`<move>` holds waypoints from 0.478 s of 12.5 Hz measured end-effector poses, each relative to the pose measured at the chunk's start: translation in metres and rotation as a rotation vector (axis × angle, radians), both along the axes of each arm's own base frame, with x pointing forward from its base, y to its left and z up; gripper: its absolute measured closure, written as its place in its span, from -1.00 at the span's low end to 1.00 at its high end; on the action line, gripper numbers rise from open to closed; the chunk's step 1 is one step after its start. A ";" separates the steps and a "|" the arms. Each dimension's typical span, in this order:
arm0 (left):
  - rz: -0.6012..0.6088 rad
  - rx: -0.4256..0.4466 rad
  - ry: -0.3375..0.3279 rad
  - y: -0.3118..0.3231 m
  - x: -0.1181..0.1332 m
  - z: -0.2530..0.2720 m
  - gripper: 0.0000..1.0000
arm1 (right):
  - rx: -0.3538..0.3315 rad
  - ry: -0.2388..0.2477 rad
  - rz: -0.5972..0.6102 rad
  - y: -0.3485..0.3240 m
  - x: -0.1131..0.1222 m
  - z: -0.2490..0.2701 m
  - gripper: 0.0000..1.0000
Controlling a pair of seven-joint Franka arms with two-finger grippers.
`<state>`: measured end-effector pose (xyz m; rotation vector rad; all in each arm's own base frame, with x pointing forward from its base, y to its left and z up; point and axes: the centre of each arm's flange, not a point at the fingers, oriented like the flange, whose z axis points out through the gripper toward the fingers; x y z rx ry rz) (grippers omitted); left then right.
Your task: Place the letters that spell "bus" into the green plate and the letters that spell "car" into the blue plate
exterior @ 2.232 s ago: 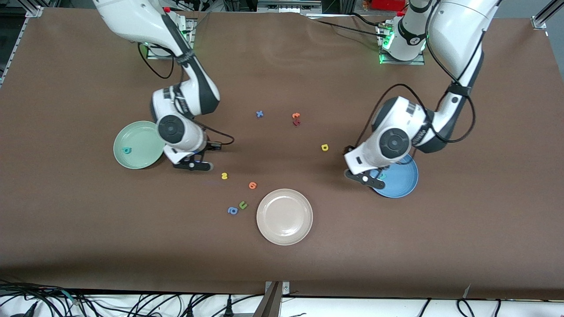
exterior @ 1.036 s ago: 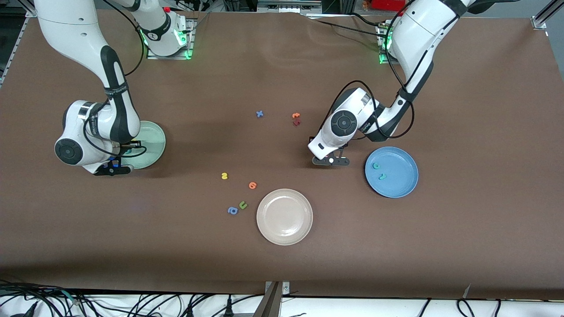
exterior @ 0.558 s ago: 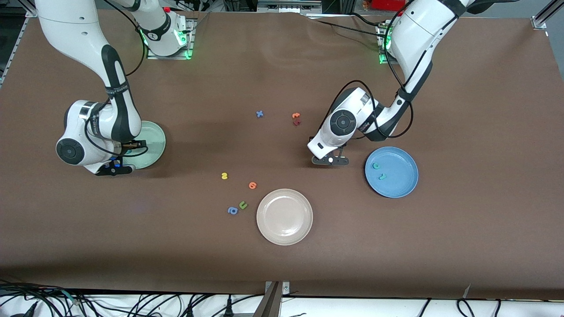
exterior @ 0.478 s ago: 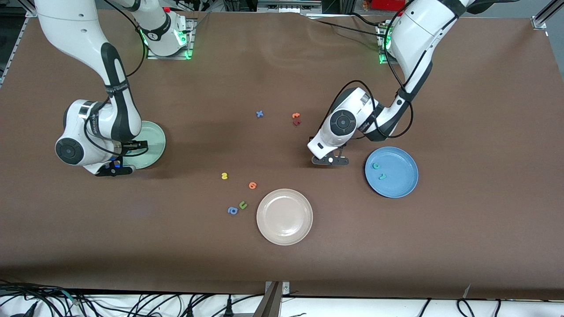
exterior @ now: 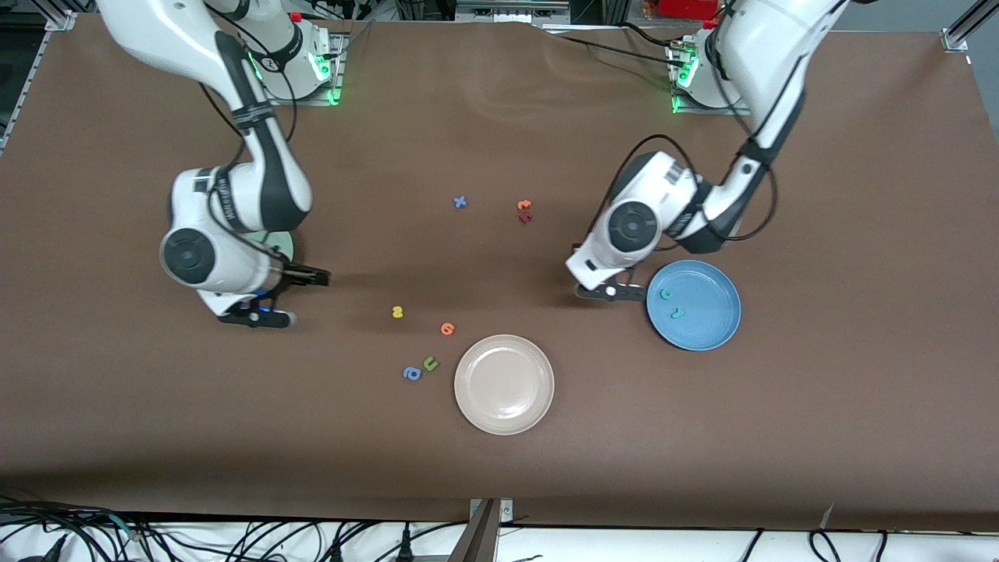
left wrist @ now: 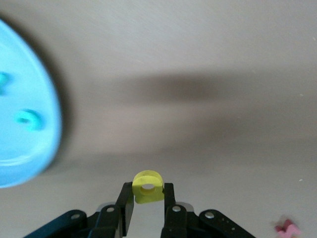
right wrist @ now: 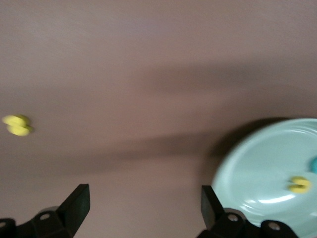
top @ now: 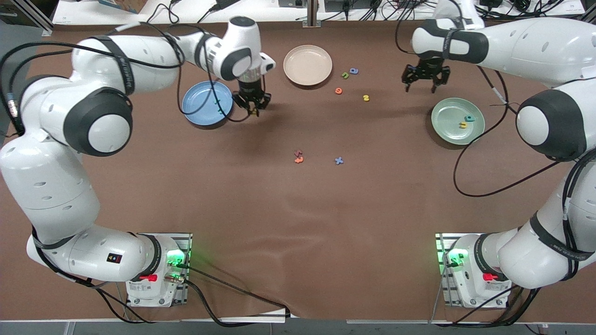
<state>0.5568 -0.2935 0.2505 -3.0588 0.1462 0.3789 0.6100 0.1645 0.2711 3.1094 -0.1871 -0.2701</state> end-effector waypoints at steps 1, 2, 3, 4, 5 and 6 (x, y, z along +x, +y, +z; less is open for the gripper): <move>-0.059 0.034 -0.022 0.028 0.013 0.008 0.43 | 0.007 -0.038 -0.028 0.017 0.002 -0.005 -0.98; -0.113 0.079 -0.042 0.054 0.024 0.010 0.43 | 0.015 -0.069 -0.052 0.032 0.003 -0.013 -0.98; -0.144 0.116 -0.054 0.074 0.032 0.010 0.43 | 0.023 -0.093 -0.073 0.045 0.004 -0.024 -0.98; -0.157 0.132 -0.058 0.087 0.036 0.009 0.43 | 0.032 -0.112 -0.099 0.060 0.006 -0.036 -0.98; -0.165 0.137 -0.057 0.091 0.038 0.008 0.42 | 0.042 -0.126 -0.129 0.076 0.009 -0.044 -0.98; -0.170 0.138 -0.056 0.090 0.037 0.008 0.30 | 0.054 -0.133 -0.152 0.091 0.013 -0.051 -0.98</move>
